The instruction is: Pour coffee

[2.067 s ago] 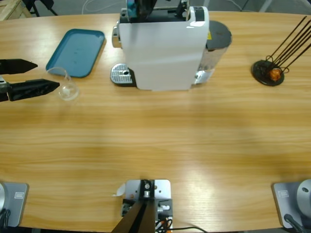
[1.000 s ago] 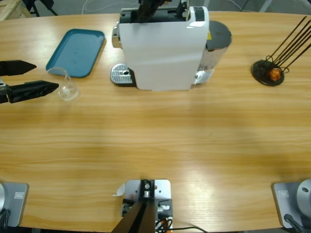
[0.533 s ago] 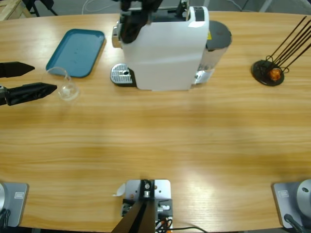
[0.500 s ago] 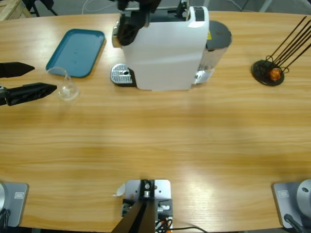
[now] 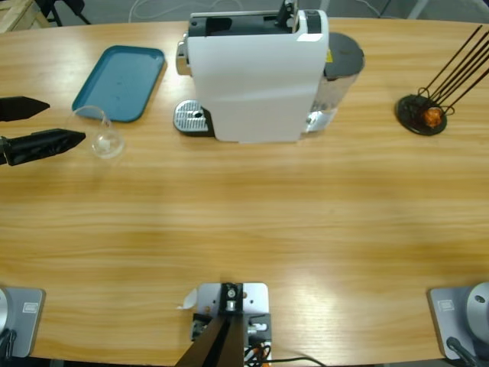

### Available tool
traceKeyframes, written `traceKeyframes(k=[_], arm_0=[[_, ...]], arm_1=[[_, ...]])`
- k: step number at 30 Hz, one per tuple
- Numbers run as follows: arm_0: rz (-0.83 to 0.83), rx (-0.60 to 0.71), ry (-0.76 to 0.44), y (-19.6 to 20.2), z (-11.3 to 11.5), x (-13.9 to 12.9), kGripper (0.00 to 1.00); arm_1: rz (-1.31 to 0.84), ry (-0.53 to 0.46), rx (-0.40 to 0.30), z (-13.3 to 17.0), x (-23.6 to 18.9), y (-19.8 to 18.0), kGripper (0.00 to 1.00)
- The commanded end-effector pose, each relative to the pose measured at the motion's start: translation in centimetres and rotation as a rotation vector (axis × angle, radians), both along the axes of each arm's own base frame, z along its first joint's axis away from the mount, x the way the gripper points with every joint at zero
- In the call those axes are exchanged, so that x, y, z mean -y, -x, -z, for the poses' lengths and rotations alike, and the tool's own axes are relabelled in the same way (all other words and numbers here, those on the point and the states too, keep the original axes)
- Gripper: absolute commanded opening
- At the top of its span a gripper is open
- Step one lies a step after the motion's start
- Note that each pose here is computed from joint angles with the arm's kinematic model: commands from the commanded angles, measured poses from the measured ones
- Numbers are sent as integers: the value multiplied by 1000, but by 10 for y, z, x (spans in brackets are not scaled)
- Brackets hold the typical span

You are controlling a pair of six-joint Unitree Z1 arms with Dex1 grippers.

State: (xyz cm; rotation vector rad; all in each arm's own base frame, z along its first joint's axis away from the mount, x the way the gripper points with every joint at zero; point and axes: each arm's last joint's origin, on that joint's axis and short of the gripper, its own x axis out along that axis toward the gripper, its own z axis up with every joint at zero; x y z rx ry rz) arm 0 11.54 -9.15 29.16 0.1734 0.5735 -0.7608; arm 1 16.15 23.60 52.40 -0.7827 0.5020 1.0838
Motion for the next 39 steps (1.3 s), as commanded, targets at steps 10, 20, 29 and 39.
traceKeyframes(k=[10, 20, 29, 39], arm_0=[[-7, 1, -4, -1, 5, -1, 1000], [-5, -7, -8, -3, 6, 1, 1000], [-2, -9, -26, -2, 10, 0, 1000], [2, -20, -28, -4, 12, 1, 1000]], arm_1=[[504, -197, 139, 68, 28, -27, 0], [626, -158, 287, 84, 14, -40, 0], [622, -122, 322, 98, -5, -56, 0], [585, -119, 318, 106, -35, -74, 0]])
